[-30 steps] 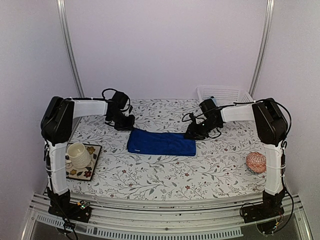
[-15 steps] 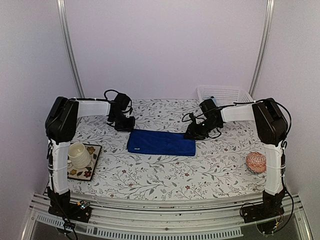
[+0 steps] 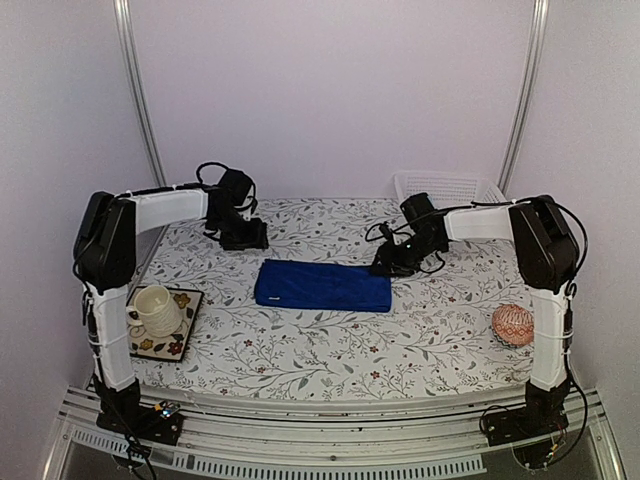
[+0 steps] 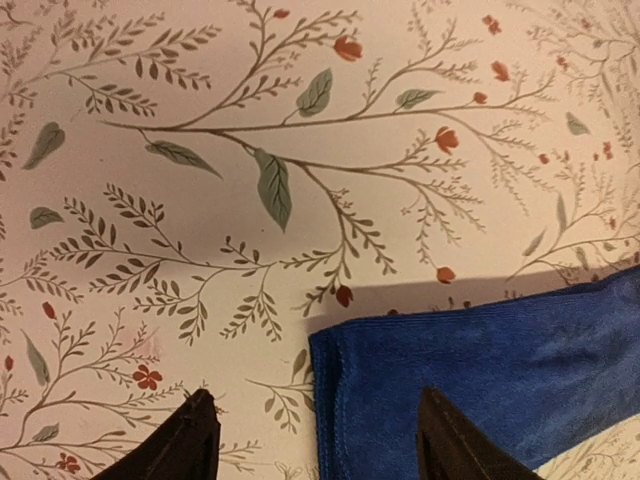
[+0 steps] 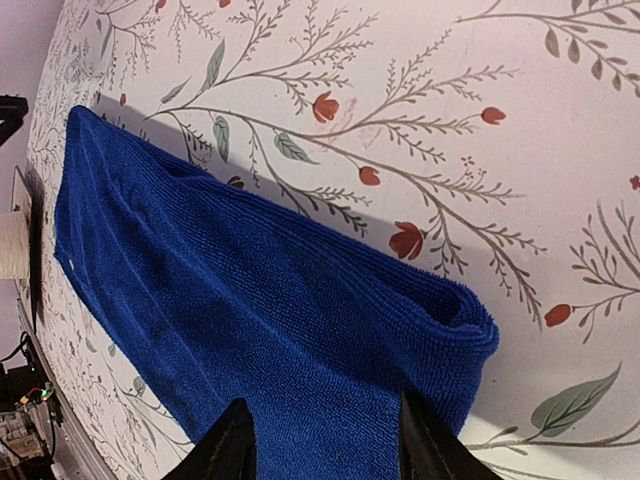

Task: Roll the towels
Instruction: Smooth out the towel at the center of the board.

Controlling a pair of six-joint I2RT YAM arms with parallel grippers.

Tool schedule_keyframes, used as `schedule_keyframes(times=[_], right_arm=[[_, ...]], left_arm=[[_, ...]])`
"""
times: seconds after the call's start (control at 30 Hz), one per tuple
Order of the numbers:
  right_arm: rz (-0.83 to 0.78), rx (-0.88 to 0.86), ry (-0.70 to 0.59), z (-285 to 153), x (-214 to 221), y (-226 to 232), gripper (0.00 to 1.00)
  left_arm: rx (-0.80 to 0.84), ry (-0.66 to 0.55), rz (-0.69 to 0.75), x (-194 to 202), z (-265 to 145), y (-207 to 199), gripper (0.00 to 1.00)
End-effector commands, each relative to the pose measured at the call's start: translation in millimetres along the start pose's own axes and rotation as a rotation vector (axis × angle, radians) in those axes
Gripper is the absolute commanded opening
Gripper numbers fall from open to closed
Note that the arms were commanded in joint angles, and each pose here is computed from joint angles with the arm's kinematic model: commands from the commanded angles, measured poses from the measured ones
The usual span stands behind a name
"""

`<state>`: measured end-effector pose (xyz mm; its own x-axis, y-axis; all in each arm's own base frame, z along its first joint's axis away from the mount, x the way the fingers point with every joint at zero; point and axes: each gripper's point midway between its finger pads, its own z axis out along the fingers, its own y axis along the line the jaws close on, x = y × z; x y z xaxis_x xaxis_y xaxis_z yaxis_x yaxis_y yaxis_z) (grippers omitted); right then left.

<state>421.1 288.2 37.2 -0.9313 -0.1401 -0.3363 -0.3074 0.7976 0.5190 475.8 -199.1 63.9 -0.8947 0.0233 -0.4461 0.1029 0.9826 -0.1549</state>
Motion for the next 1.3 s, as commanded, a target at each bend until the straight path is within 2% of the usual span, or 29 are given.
schedule_keyframes(times=[0.0, 0.23, 0.33, 0.47, 0.77, 1.17, 1.27], right_arm=[[-0.039, 0.012, -0.057, -29.3, -20.5, 9.2, 0.50], [-0.035, 0.008, -0.039, -24.9, -16.0, 6.1, 0.50], [-0.033, 0.006, -0.032, -21.0, -13.6, 4.0, 0.50], [-0.027, 0.015, -0.013, -13.7, -7.7, -2.6, 0.50], [-0.020, 0.008, -0.006, -7.5, -4.1, -5.5, 0.50], [-0.013, 0.002, 0.008, -3.7, -0.2, -6.8, 0.49], [-0.012, 0.002, 0.007, -3.7, -0.7, -6.7, 0.49]], left_arm=[[0.115, 0.016, -0.008, 7.4, -43.0, -20.3, 0.68], [0.220, 0.165, -0.077, 76.5, -63.2, -40.5, 0.67], [0.264, 0.194, -0.085, 89.9, -62.4, -54.2, 0.66], [0.272, 0.224, -0.072, 97.8, -55.0, -64.8, 0.64], [0.237, 0.251, -0.071, 106.8, -34.5, -60.9, 0.51], [0.188, 0.240, -0.059, 105.8, -20.5, -52.5, 0.47], [0.163, 0.273, -0.061, 115.7, -5.7, -47.3, 0.47]])
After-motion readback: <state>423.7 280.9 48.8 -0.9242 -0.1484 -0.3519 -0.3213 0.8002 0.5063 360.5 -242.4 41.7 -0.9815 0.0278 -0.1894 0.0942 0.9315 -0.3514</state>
